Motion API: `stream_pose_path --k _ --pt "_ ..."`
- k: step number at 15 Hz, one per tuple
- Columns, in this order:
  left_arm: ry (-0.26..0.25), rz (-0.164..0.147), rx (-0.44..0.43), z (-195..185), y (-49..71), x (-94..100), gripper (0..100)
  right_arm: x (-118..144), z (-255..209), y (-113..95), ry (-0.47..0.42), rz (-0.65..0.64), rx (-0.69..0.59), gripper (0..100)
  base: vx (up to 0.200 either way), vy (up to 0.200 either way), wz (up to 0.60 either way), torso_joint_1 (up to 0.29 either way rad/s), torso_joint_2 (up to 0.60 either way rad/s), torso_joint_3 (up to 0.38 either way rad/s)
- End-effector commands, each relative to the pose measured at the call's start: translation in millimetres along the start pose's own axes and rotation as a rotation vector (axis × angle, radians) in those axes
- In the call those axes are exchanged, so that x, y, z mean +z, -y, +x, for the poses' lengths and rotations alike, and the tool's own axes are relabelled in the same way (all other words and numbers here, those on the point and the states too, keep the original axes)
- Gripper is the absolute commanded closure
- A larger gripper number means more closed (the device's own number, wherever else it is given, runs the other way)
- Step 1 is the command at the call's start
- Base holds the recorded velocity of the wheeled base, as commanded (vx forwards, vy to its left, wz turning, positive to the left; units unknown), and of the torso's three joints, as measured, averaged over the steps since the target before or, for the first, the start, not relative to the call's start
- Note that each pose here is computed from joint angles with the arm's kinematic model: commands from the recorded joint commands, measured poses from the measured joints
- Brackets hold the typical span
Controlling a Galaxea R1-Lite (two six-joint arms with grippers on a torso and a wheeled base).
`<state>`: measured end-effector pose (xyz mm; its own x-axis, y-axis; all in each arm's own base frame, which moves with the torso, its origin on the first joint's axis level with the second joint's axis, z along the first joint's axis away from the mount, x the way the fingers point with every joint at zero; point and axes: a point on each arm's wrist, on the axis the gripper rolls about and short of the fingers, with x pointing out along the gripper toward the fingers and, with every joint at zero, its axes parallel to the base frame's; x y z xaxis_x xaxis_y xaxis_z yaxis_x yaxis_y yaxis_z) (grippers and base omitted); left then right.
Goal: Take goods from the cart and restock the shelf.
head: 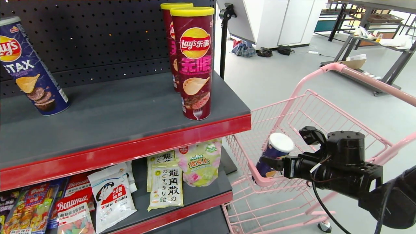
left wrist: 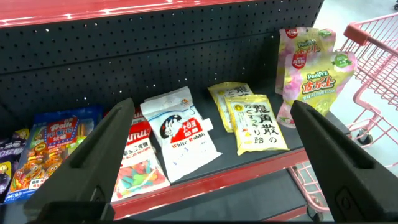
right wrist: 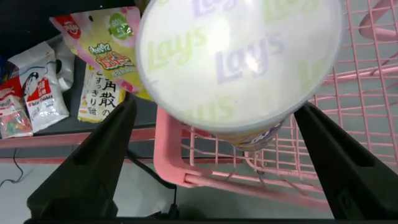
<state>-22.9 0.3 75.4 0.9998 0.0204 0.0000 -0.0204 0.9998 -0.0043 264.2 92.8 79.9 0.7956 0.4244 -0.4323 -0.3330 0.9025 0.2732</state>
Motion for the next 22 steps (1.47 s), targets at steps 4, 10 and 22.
stream_pose_path --k 4,10,22 --pt "0.000 0.000 0.001 0 0.0 0.1 0 -10 25 17 0.019 0.000 -0.027 0 0.000 0.000 0.00 0.000 0.00 0.000" --pt "0.000 0.000 0.001 0 0.0 0.1 0 -5 41 20 0.059 -0.005 -0.023 0 0.000 0.000 0.00 0.000 0.00 0.000" --pt "0.000 0.000 0.001 0 0.0 0.1 0 82 -2 10 0.382 -0.222 -0.081 100 0.000 0.000 0.00 0.000 0.00 0.000"
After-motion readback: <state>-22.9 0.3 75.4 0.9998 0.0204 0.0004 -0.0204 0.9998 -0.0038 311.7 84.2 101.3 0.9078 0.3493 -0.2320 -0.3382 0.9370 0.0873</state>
